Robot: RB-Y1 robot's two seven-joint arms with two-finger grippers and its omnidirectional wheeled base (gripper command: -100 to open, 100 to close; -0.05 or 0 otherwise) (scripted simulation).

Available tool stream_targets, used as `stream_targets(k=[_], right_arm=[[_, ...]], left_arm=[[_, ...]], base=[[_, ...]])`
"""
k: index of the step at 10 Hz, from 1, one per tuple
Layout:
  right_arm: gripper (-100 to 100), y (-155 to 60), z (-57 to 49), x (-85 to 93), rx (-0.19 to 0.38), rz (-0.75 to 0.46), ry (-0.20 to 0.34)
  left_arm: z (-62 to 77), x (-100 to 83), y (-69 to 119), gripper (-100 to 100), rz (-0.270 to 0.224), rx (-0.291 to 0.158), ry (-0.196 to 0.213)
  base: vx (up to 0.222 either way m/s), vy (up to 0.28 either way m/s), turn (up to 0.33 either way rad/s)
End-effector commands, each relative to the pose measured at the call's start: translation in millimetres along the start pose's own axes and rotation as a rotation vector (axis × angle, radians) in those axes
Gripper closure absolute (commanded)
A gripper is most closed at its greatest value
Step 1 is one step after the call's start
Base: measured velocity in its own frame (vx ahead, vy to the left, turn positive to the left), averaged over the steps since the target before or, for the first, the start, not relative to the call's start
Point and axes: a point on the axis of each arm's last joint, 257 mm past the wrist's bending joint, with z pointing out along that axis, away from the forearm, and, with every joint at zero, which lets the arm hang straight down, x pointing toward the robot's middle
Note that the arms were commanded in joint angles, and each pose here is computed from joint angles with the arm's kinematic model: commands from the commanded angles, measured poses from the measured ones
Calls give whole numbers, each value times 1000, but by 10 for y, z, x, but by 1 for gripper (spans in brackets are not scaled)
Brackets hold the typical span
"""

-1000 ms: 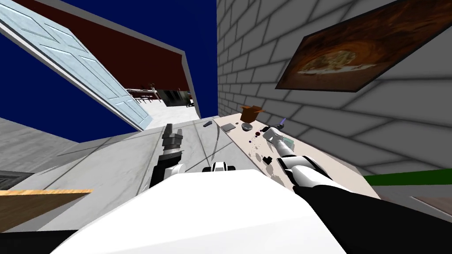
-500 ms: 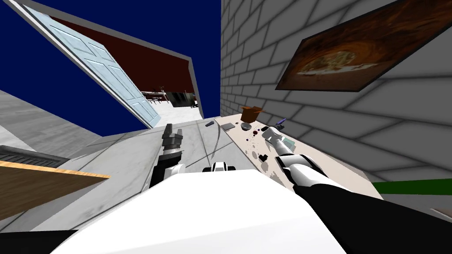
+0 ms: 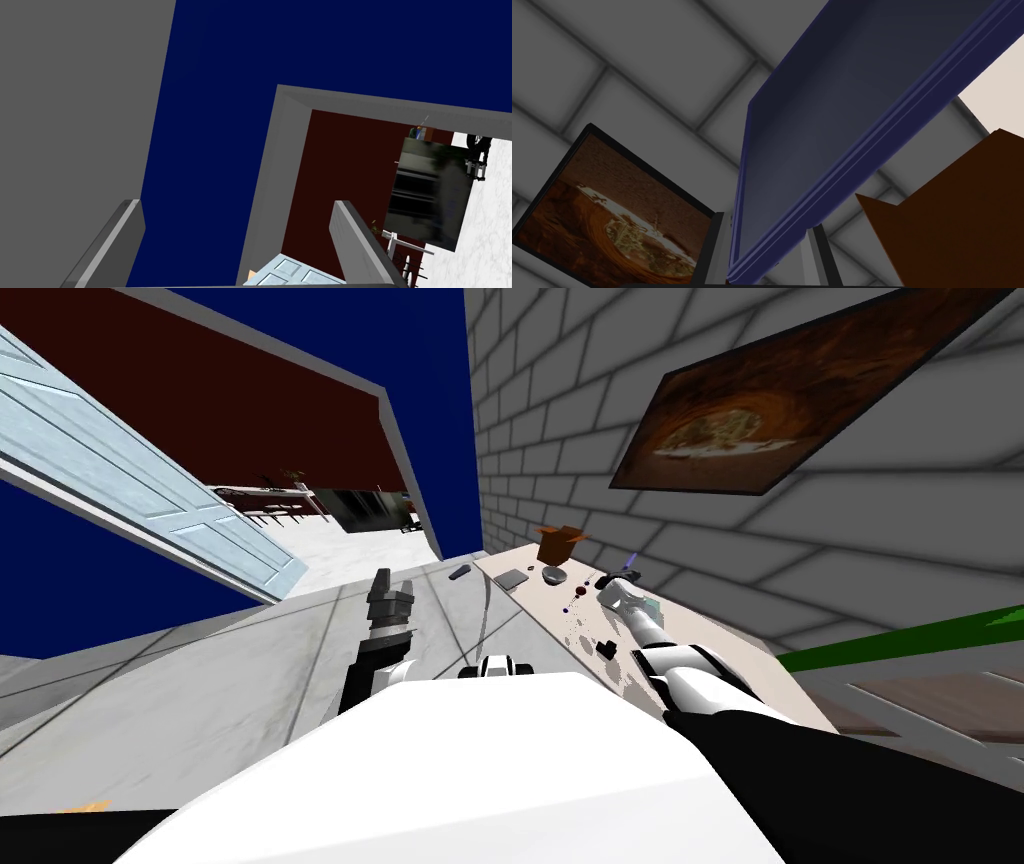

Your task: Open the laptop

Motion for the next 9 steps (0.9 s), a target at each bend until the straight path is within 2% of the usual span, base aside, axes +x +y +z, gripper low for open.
stream_targets(k=[1,3,4,5,6,7,9], right_arm=[[100,108,-23,-108,-63,1,-58],[100,194,-63,-162,-114,0,-100],[100,209,-66,-176,-120,0,-105],[100,259,-93,-208,-149,-1,-128],[100,224,-68,-166,-131,-1,-111],[100,323,-111,-225,-162,81,-128],[100,363,-132,-253,-174,122,-135]], left_arm=[[0,0,0,0,0,0,0],[-1,-1,1,0,0,0,0],[-1,-1,1,0,0,0,0],[0,0,0,0,0,0,0],[0,0,0,0,0,0,0],[1,0,0,0,0,0,0],[1,0,0,0,0,0,0]], base=[[134,137,-358],[174,184,-399],[120,118,-122],[89,117,-181],[43,64,-60],[13,-42,-125],[-2,-59,-72]])
